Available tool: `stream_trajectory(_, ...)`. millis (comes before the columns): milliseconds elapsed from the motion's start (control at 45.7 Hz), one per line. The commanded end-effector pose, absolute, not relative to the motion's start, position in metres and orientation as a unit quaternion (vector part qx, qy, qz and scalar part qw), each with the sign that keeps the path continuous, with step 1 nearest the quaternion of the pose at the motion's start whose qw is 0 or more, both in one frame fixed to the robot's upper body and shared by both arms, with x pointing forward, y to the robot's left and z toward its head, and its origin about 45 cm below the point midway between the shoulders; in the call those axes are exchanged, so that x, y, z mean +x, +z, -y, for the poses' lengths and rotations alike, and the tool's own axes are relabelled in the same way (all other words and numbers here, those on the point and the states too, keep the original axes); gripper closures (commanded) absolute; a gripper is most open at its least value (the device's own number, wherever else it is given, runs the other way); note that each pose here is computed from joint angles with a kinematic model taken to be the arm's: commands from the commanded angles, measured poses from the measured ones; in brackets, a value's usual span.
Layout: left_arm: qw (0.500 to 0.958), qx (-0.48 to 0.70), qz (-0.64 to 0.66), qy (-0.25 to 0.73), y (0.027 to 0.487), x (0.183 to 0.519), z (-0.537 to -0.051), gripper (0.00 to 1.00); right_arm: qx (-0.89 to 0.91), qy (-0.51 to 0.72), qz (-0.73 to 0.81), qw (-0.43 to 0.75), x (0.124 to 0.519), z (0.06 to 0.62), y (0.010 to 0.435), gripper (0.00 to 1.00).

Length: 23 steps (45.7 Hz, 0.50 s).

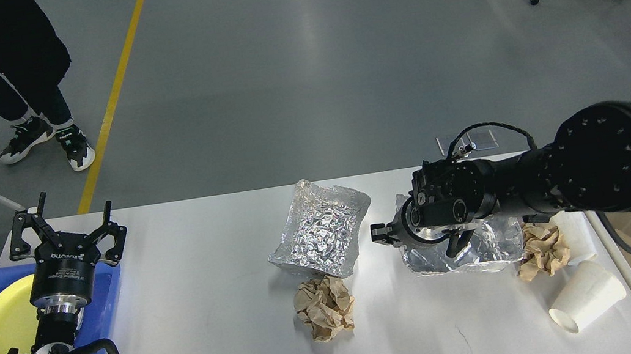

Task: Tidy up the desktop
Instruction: 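Lift the foil bag and carry it to the white bin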

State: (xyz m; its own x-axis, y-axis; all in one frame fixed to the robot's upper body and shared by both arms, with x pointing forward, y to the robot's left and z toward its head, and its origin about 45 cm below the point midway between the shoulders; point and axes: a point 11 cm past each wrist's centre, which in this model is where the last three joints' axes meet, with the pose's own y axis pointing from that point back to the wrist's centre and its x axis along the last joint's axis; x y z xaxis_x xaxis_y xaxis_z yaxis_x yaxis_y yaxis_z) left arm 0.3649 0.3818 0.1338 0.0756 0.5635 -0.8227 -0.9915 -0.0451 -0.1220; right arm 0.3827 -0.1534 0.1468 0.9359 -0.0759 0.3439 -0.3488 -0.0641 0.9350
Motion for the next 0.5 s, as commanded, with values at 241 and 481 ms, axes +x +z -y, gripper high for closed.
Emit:
stream_trajectory(241, 0.63, -0.376, -0.285, 0.618, 0.134, 0.365, -0.382, 0.04, 0.711, 0.12, 0.063, 0.69, 0.373, 0.159, 0.298, 1.0)
stream_trajectory(481, 0.629, -0.376, -0.284, 0.618, 0.134, 0.365, -0.382, 0.04, 0.687, 0.106, 0.019, 0.719, 0.339, 0.178, 0.362, 1.0)
